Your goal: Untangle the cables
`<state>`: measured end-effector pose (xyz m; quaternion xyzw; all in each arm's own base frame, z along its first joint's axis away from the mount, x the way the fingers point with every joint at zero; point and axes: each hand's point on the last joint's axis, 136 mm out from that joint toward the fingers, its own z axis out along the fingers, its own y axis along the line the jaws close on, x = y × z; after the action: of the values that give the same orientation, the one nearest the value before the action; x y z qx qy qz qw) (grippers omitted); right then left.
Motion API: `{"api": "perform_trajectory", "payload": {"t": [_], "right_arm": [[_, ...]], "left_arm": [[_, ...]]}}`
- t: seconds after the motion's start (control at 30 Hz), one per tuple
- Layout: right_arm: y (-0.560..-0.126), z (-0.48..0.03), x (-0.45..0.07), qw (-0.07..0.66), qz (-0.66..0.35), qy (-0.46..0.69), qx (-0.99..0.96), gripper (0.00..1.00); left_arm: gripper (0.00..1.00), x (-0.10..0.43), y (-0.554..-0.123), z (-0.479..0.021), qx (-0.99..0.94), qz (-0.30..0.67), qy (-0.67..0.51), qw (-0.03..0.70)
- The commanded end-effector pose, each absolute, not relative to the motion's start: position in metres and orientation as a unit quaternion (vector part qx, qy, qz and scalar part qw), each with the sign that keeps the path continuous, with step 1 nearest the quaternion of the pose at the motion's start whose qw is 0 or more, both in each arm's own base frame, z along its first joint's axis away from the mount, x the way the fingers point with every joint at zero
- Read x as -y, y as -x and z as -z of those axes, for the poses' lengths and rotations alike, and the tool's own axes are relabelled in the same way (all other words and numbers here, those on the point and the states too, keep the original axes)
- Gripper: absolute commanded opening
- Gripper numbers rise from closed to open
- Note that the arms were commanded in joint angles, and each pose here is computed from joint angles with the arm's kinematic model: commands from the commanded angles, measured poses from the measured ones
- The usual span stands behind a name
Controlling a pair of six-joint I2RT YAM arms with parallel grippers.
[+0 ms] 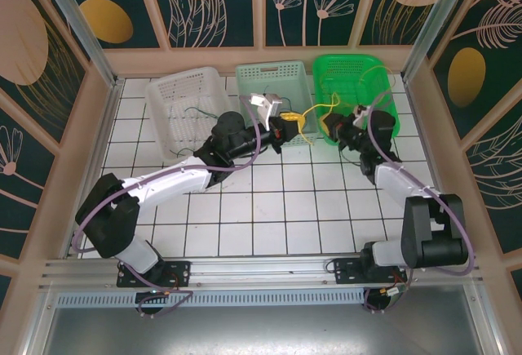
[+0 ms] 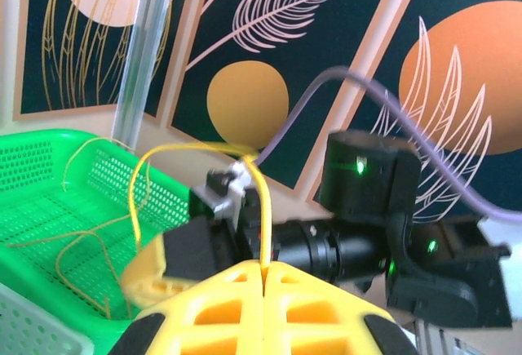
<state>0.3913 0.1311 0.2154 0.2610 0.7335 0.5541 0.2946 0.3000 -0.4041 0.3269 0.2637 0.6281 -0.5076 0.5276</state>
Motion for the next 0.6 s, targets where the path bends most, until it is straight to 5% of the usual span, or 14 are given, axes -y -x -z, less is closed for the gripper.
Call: {"api": "perform_trajectory", "payload": {"t": [0.0,0.27,0.57], "right_arm": [[-0.410,-0.232,-0.087,0.373,-0.466,-0.238,-0.766,0.00],[-0.449,-0.220,-0.025,0.392,-0.370,-0.211,-0.816,0.00],[-0.524,-0.200,0.022,0.389,-0.295,-0.149,-0.860,0.00]], "left_arm": [[0.00,0.394,-0.301,-0.345,-0.622,0.480,-0.267,0.558],[0.00,0.416,-0.321,-0.342,-0.645,0.469,-0.295,0.527],[0.00,0.463,-0.367,-0.243,-0.744,0.428,-0.326,0.397]]}}
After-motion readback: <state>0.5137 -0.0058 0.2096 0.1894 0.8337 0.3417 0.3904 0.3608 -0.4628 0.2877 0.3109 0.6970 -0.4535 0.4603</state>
